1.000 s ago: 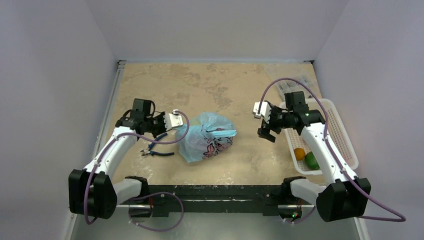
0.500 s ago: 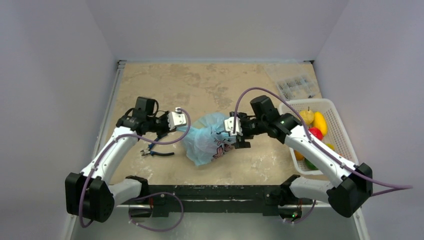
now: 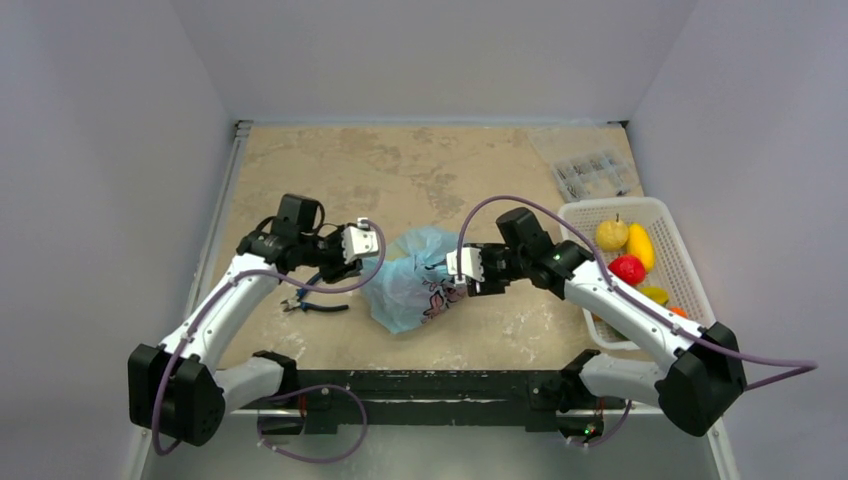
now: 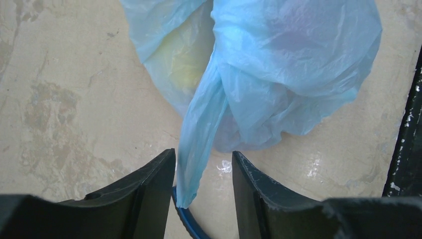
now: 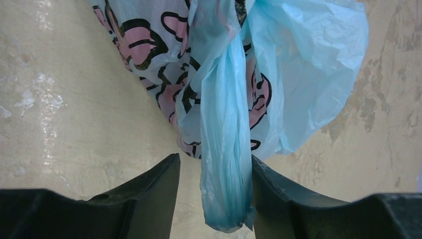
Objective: Place the fake fruits into the plastic bag and tie a complex knot
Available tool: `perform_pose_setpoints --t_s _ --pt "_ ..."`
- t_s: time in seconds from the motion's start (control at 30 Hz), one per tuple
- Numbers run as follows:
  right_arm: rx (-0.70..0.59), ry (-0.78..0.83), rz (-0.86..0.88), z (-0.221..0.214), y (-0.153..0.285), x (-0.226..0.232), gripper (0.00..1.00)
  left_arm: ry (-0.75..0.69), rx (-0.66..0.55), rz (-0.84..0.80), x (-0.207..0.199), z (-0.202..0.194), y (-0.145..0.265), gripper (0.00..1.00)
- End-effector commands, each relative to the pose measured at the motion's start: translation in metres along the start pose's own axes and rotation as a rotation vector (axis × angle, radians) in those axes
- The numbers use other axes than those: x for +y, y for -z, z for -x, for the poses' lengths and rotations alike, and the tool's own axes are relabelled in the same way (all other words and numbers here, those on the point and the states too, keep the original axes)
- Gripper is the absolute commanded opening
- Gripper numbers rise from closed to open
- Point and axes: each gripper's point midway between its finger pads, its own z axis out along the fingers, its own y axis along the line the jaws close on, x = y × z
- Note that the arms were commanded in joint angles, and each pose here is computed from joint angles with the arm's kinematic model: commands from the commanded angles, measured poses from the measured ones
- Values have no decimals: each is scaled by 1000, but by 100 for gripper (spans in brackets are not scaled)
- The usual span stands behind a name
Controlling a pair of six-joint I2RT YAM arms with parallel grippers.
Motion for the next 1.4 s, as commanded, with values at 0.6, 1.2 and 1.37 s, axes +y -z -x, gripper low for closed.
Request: perform_pose_setpoints --t_s 0.6,1.2,1.37 --pt "-34 45 -146 27 -5 -40 58 21 48 -22 4 -13 -30 52" --pt "6 105 -132 29 -7 -38 56 22 31 -29 0 -6 -22 53" --pt "-1 143 -134 38 -15 -37 54 25 60 -29 2 -13 -25 55"
